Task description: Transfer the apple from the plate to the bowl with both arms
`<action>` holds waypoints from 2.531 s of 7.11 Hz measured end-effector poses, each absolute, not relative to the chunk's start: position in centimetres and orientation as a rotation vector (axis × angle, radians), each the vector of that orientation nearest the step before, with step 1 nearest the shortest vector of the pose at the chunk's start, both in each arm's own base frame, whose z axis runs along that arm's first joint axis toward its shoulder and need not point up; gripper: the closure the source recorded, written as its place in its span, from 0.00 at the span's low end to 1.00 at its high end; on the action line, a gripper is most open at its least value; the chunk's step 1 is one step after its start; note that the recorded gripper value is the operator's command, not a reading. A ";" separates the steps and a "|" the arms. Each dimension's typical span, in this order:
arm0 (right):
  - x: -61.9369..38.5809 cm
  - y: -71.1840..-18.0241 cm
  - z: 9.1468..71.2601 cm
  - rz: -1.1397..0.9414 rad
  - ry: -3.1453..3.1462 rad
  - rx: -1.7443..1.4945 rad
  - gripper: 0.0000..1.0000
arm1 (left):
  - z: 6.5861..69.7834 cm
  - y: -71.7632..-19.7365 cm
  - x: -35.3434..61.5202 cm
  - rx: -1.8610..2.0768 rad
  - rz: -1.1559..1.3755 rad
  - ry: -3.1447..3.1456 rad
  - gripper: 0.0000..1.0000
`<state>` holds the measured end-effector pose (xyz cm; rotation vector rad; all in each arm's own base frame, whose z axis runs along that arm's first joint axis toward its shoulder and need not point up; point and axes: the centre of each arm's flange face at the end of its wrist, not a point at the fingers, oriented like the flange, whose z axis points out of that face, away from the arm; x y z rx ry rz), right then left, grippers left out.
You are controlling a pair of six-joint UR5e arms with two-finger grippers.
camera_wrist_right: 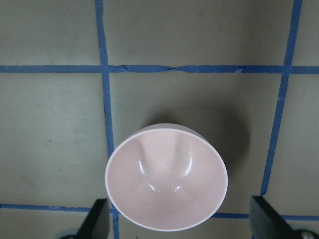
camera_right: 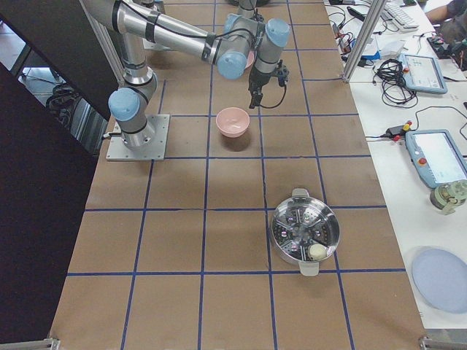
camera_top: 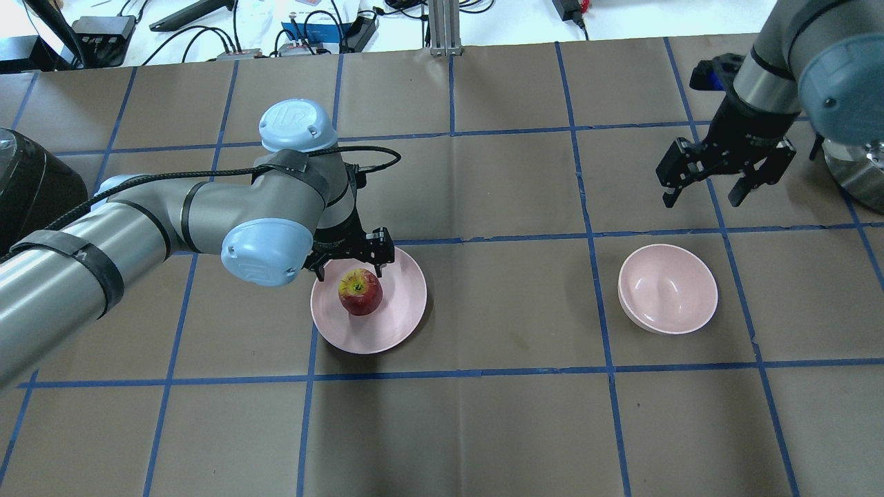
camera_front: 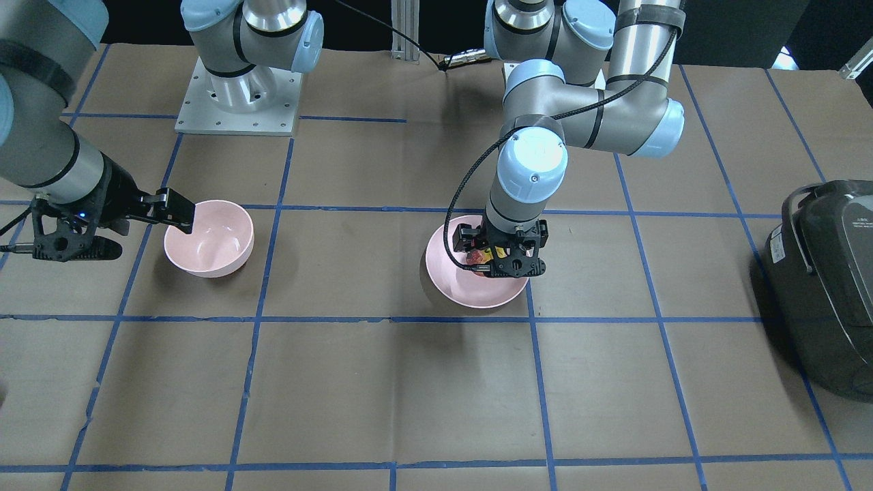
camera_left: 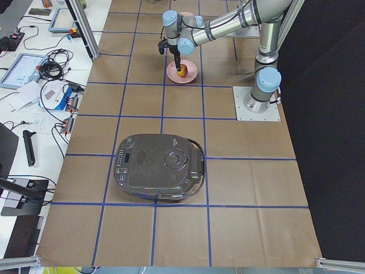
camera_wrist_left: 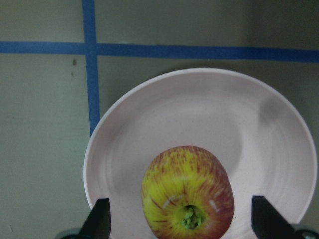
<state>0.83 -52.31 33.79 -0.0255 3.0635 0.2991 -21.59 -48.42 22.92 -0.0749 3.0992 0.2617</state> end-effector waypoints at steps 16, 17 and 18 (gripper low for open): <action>12.8 -50.6 22.6 0.388 2.858 0.105 0.77 | 41.0 -51.8 -27.5 -0.091 0.037 3.159 0.51; 14.2 -50.6 21.3 0.402 2.856 0.104 0.15 | 41.0 -51.5 -27.8 -0.088 0.047 3.156 0.51; 15.1 -50.6 20.7 0.405 2.861 0.106 0.00 | 40.8 -51.4 -27.9 -0.088 0.056 3.154 0.51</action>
